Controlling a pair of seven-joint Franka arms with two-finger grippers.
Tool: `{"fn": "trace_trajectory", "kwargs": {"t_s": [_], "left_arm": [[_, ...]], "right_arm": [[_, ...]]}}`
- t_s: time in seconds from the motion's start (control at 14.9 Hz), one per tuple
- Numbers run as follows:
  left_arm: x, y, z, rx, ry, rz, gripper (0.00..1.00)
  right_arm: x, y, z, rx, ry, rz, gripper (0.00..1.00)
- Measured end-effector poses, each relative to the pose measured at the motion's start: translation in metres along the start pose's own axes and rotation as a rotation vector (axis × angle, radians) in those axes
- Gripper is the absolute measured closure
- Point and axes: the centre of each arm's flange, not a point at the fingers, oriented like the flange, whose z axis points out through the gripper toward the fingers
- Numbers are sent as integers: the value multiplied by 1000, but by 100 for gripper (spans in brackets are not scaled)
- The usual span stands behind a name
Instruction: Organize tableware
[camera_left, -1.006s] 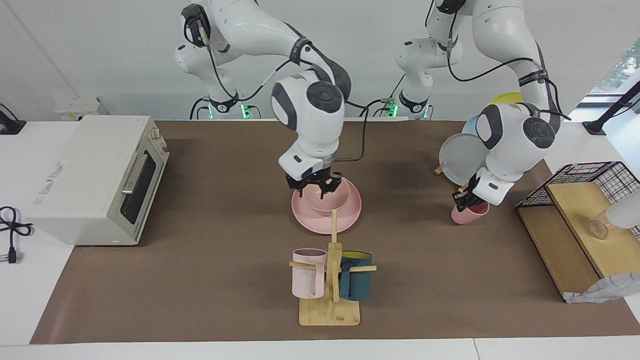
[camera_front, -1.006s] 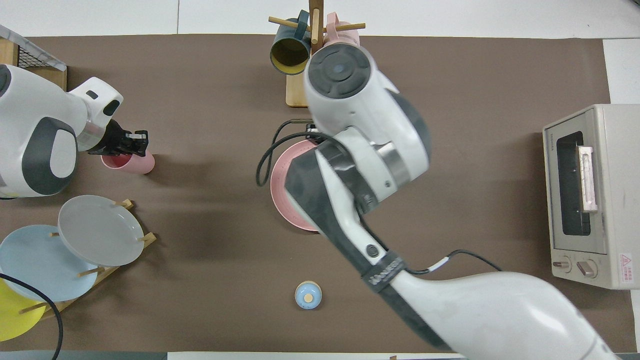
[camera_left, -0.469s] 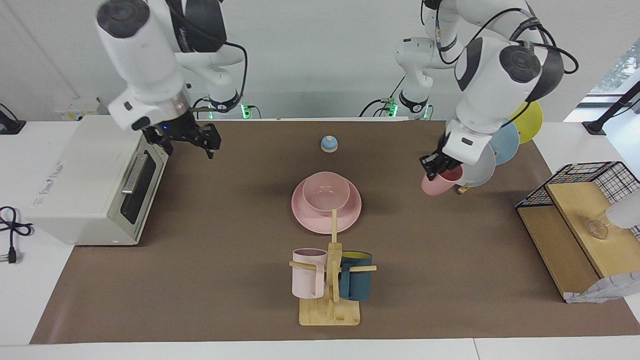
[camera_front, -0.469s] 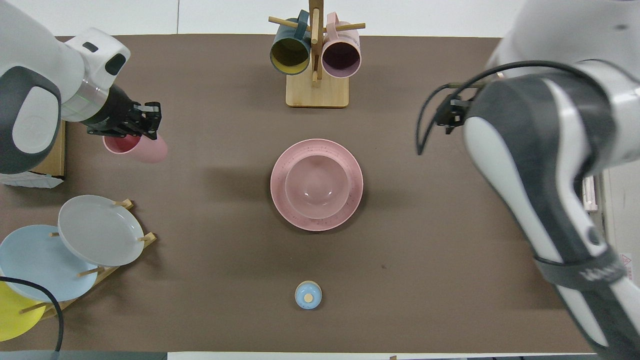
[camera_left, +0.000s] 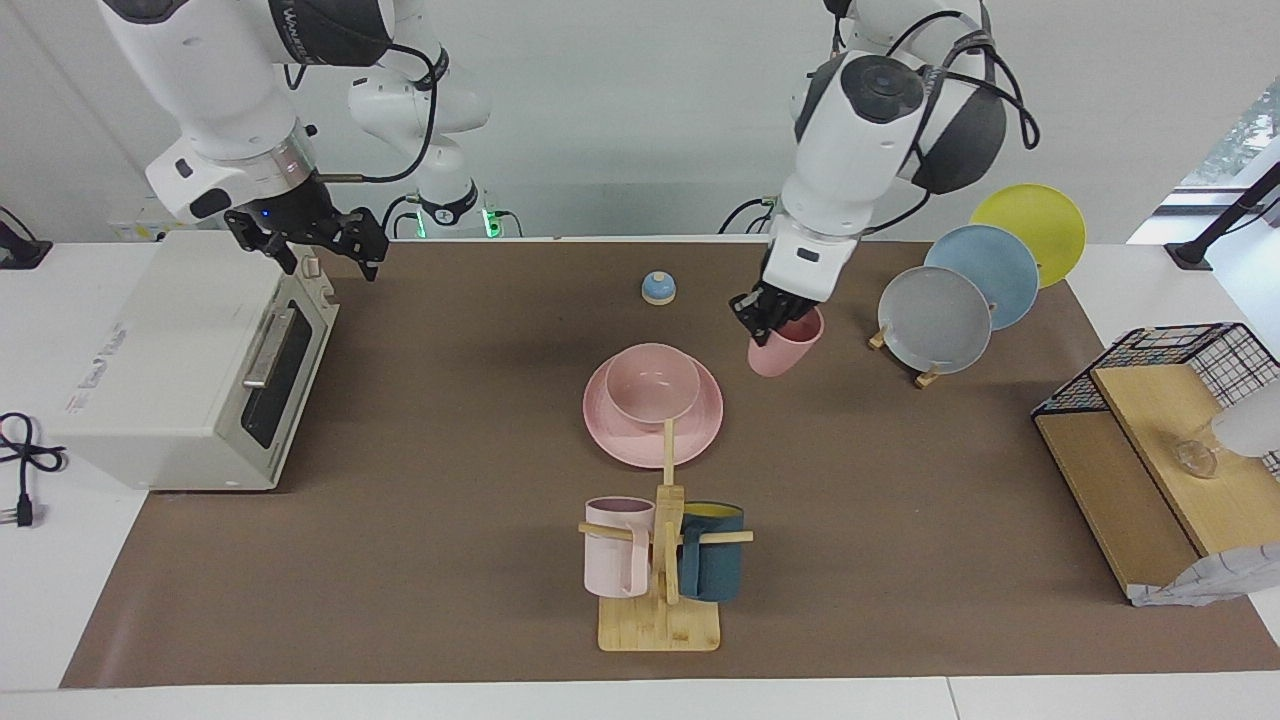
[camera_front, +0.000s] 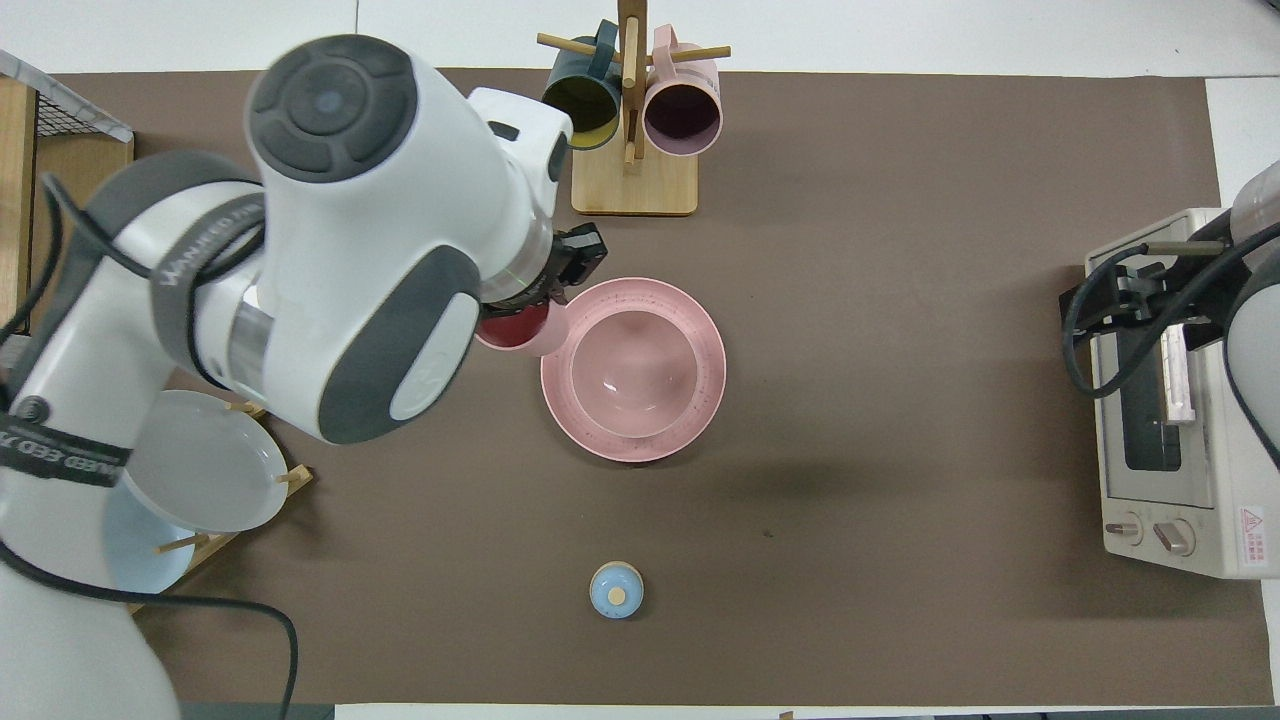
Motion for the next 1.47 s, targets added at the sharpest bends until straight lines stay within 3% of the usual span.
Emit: {"fn": "trace_trajectory", "kwargs": {"t_s": [0.67,1.07,1.47], "left_arm": [[-32,23,101,33,-29,-90,95],[-46,24,125,34,-28,-77,95],[-47,20,135,70,24,-40,95]], "right_arm": [[-3,26,9,9,9,36,0],[1,34,10,14,32,20,0],[1,48,10,42,31,31,0]]}}
